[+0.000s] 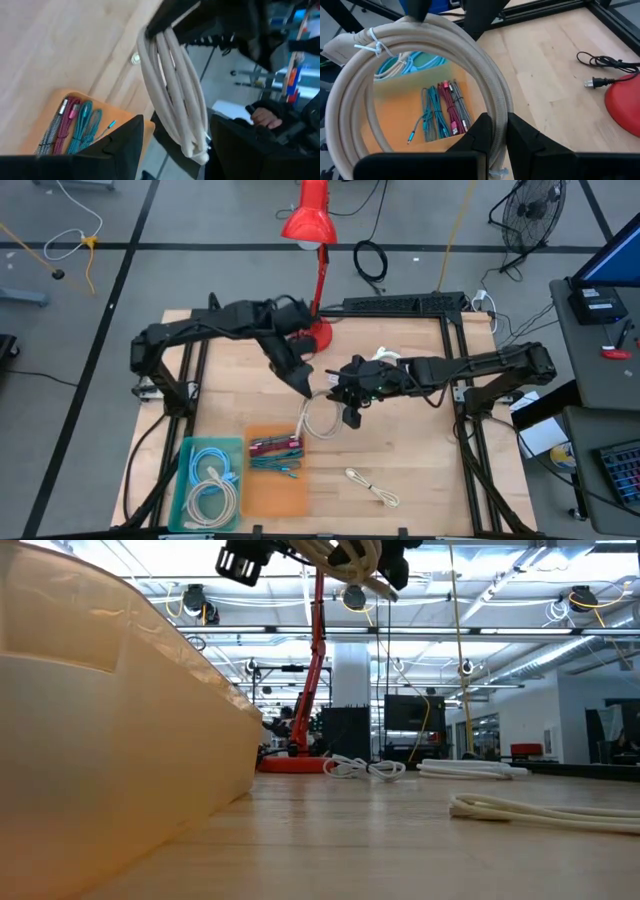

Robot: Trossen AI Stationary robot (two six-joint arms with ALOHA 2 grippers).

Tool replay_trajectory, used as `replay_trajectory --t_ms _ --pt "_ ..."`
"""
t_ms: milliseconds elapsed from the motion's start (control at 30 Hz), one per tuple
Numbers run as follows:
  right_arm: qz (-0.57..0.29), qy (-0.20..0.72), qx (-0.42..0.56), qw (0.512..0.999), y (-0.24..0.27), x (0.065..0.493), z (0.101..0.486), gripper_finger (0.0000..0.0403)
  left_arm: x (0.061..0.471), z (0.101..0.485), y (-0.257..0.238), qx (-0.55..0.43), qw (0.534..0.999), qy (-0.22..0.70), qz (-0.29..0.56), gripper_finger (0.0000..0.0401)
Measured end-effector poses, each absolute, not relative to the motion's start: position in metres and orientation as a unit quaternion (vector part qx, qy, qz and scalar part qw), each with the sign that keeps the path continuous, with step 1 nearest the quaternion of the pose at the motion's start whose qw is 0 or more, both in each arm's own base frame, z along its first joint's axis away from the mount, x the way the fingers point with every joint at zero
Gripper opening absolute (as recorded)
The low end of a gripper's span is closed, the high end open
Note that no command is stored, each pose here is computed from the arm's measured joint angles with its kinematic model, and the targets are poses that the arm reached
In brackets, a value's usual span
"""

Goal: Pick & Place USB Port
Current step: Put the bottom brown USB cable into the blue bin

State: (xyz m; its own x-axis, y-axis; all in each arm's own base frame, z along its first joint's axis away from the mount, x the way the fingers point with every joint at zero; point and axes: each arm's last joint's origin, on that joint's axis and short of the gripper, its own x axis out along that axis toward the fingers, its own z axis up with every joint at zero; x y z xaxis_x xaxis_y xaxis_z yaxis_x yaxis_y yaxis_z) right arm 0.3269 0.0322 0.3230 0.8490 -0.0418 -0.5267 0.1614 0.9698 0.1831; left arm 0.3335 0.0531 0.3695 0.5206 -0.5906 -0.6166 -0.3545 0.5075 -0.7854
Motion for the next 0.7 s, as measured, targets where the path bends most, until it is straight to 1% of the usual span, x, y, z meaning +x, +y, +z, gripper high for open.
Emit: replay_trajectory --t_ms 133,300,367,433,467,533,600,633,700 --pt "-0.065 0.275 0.112 0.953 0.032 0.326 0.322 0.0027 0.343 0.36 0.043 -0.48 0.716 0.498 -0.094 0.0224" --pt "-0.067 0.276 0.119 0.951 0.032 0.326 0.322 0.0027 0.347 0.36 0.037 -0.474 0.72 0.496 -0.108 0.0224" --pt "-0.069 0.275 0.124 0.951 0.033 0.326 0.322 0.0027 0.348 0.359 0.037 -0.473 0.719 0.498 -0.107 0.0217" --pt "-0.07 0.274 0.131 0.95 0.033 0.326 0.322 0.0027 0.349 0.358 0.036 -0.471 0.72 0.499 -0.104 0.0193" --pt "-0.07 0.273 0.132 0.95 0.033 0.326 0.322 0.0027 0.349 0.358 0.035 -0.47 0.721 0.499 -0.103 0.0174" --pt "-0.069 0.275 0.134 0.95 0.034 0.326 0.322 0.003 0.349 0.358 0.034 -0.468 0.722 0.499 -0.102 0.0122" --pt "-0.066 0.275 0.142 0.949 0.035 0.326 0.322 0.0046 0.348 0.357 0.033 -0.463 0.724 0.503 -0.096 0.0056" --pt "-0.059 0.275 0.148 0.948 0.036 0.326 0.322 0.0057 0.348 0.357 0.033 -0.458 0.726 0.504 -0.096 0.0037" --pt "-0.043 0.271 0.168 0.947 0.037 0.327 0.323 0.0079 0.348 0.357 0.031 -0.452 0.728 0.506 -0.094 0.0035"
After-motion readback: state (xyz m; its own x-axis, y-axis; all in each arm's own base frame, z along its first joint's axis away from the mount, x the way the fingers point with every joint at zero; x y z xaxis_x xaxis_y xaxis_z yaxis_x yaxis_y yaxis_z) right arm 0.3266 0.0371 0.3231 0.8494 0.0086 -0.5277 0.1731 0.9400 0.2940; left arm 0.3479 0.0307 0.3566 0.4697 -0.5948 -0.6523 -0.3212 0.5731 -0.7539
